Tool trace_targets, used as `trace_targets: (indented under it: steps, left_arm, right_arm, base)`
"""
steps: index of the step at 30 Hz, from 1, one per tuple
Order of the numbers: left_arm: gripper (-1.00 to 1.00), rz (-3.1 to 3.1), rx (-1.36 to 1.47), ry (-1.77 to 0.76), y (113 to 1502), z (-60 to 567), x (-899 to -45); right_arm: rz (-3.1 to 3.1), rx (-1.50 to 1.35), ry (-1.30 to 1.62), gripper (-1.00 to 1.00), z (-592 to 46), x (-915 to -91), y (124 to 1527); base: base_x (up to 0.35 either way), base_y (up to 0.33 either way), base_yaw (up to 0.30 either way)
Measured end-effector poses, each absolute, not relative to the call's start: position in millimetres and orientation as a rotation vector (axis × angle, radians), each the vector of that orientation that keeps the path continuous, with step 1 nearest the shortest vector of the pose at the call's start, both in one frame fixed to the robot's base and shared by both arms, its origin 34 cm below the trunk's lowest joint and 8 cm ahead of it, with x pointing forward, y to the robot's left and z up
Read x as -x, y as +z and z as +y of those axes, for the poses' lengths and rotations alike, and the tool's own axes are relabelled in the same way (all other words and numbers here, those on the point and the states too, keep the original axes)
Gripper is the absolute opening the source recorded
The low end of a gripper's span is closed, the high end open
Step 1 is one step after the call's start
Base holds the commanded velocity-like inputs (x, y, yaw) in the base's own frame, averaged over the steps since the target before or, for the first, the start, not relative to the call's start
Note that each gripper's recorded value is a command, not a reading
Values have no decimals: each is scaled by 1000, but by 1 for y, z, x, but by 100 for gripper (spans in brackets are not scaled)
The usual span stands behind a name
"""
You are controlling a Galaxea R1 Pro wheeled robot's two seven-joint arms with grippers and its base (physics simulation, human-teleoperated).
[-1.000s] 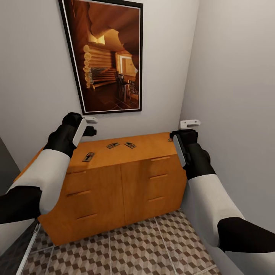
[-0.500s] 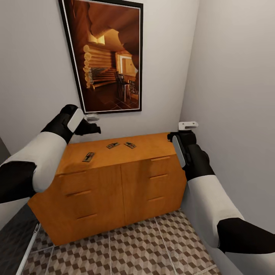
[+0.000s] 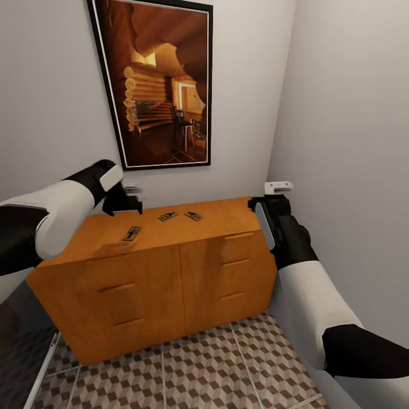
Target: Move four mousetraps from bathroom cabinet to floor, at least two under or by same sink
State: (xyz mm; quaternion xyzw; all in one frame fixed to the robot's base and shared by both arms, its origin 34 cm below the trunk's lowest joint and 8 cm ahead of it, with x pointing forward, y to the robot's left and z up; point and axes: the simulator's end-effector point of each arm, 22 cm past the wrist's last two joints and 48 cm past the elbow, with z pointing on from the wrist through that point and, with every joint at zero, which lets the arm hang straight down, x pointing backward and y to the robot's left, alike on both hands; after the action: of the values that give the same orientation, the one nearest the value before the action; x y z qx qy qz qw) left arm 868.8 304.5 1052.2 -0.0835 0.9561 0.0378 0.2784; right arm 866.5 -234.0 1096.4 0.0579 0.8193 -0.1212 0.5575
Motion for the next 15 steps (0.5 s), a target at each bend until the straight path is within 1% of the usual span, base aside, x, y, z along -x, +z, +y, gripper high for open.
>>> trace_targets:
  steps: [6, 11, 15]
  left_arm:
    - [100, 2571, 202, 191, 1050, 318, -866]
    - [100, 2570, 192, 218, 1050, 320, -866]
    - [100, 2571, 187, 223, 1049, 319, -866]
  right_arm:
    - [1926, -112, -296, 100, -228, -867, 1098]
    - [1922, -101, -301, 100, -225, -866, 1100]
    - [1922, -99, -302, 100, -225, -867, 1099]
  base:
    - [8, 6, 0]
    - [130, 102, 0]
    - [52, 40, 0]
